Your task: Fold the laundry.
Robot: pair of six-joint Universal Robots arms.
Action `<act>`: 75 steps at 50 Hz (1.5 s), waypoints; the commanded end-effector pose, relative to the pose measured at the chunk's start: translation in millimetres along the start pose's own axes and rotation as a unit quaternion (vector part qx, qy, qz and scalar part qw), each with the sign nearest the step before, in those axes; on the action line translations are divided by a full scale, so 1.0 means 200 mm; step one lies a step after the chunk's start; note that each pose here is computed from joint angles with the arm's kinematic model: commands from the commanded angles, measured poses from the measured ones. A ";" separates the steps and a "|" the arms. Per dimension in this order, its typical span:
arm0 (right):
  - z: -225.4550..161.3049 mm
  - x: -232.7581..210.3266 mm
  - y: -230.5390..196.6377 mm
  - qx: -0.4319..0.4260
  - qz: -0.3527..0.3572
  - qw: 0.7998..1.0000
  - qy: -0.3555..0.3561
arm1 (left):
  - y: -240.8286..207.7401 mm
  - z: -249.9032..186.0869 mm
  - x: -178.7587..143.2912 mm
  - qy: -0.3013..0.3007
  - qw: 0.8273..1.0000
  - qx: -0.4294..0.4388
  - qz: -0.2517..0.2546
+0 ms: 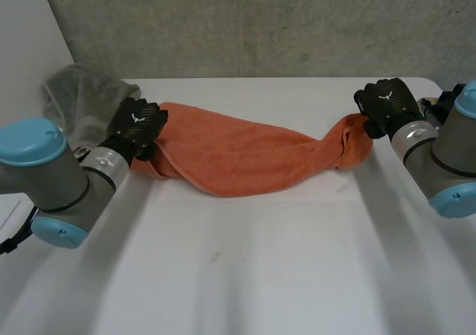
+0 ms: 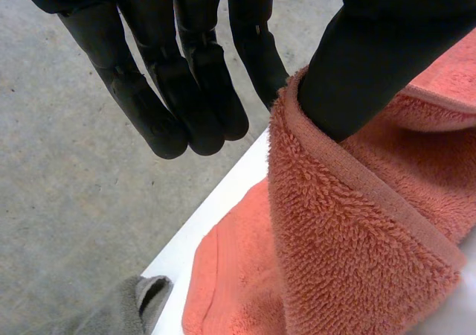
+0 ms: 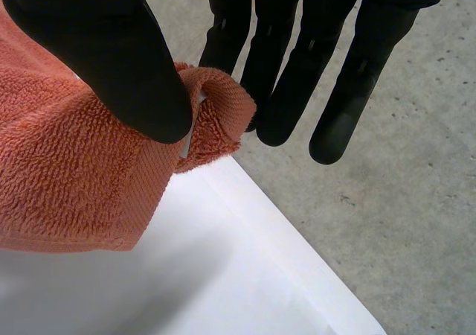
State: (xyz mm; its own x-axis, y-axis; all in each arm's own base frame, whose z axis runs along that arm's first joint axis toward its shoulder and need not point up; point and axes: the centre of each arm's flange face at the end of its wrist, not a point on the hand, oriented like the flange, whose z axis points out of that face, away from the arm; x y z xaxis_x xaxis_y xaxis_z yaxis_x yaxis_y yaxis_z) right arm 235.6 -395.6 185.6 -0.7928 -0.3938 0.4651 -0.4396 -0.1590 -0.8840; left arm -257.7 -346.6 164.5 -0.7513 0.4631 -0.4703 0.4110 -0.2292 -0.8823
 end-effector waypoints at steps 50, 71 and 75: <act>0.26 0.12 0.04 -0.051 -0.008 0.992 0.117 | -0.15 -0.04 0.04 0.034 0.987 -0.094 -0.130; -0.33 -0.21 -0.06 -0.194 0.105 0.969 -0.112 | -0.31 -0.17 0.00 0.020 0.993 -0.025 -0.114; -0.26 -0.26 0.06 -0.192 0.108 0.969 -0.110 | -0.31 -0.17 0.00 0.020 0.993 -0.026 -0.112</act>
State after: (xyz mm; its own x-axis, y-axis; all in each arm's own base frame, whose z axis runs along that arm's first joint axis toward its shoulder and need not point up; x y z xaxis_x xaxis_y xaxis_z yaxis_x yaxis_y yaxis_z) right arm 242.5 -319.7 194.0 -0.7930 -0.5558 0.2495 -0.4333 0.2267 -0.8723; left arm -265.3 -303.9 221.1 -0.8096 0.5294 -0.2534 0.2558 -0.0703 -0.9642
